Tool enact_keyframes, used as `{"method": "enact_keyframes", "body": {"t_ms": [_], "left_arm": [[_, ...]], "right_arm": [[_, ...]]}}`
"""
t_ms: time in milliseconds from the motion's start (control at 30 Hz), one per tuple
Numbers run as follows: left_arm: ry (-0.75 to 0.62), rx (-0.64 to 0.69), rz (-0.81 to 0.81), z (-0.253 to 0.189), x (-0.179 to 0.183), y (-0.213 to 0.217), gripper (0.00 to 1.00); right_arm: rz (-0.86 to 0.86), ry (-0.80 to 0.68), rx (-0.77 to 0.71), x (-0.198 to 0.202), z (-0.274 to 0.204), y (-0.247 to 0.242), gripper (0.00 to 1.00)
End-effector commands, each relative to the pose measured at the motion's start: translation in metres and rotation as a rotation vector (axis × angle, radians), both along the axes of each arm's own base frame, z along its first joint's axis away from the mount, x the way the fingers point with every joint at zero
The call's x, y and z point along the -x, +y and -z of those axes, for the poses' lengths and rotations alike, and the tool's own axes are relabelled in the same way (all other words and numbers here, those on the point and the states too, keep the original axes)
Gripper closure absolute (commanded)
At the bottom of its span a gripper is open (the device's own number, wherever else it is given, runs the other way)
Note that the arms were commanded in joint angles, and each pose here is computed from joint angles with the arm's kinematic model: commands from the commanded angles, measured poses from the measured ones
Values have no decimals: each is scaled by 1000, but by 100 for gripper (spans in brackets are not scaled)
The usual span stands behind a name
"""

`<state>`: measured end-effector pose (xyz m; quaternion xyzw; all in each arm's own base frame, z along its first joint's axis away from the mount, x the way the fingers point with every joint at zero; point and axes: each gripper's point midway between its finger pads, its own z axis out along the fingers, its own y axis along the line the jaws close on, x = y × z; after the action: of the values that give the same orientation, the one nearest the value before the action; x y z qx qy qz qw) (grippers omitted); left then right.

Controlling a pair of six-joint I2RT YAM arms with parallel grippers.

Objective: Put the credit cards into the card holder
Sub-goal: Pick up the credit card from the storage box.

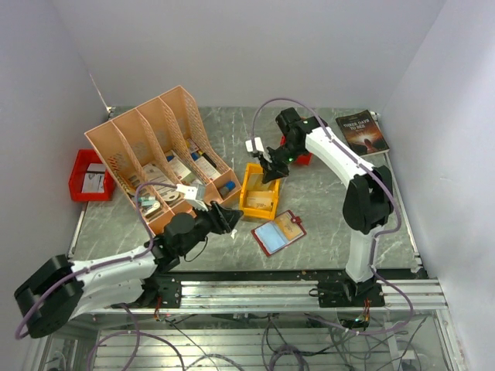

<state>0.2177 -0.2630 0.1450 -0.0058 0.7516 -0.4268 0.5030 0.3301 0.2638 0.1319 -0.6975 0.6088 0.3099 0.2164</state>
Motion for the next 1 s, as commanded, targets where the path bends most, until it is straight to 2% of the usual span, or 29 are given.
{"method": "enact_keyframes", "body": {"t_ms": [0,67,200,267,367,467,633,833,967], "left_arm": [[-108,-30,-34,-9,0,19,32],[-141,-45,-24,-12,2,21,26],[-250,-169,40,-22,0,16,25],[-375,-243,75,-30,-3,12,26],[-548,-286,110,-41,-4,6,26],[-665,-336,119,-44,-8,1,27],[-752,-409,149,-37,-20,-16,29],[-882,-408,149,-37,-30,-35,34],[-923,-402,116,-34,-39,-41,40]], "right_arm": [[-209,-172,-120,12,-18,4,100],[-256,-229,-133,12,-17,3,100],[-295,-262,-109,7,-9,0,100],[-337,-273,-107,10,-4,-2,100],[-408,-318,-121,13,1,-3,100],[-443,-344,-125,12,6,-3,100],[-553,-448,-133,10,13,-4,100],[-619,-558,-148,7,13,-3,100],[-627,-594,-158,5,10,-1,100]]}}
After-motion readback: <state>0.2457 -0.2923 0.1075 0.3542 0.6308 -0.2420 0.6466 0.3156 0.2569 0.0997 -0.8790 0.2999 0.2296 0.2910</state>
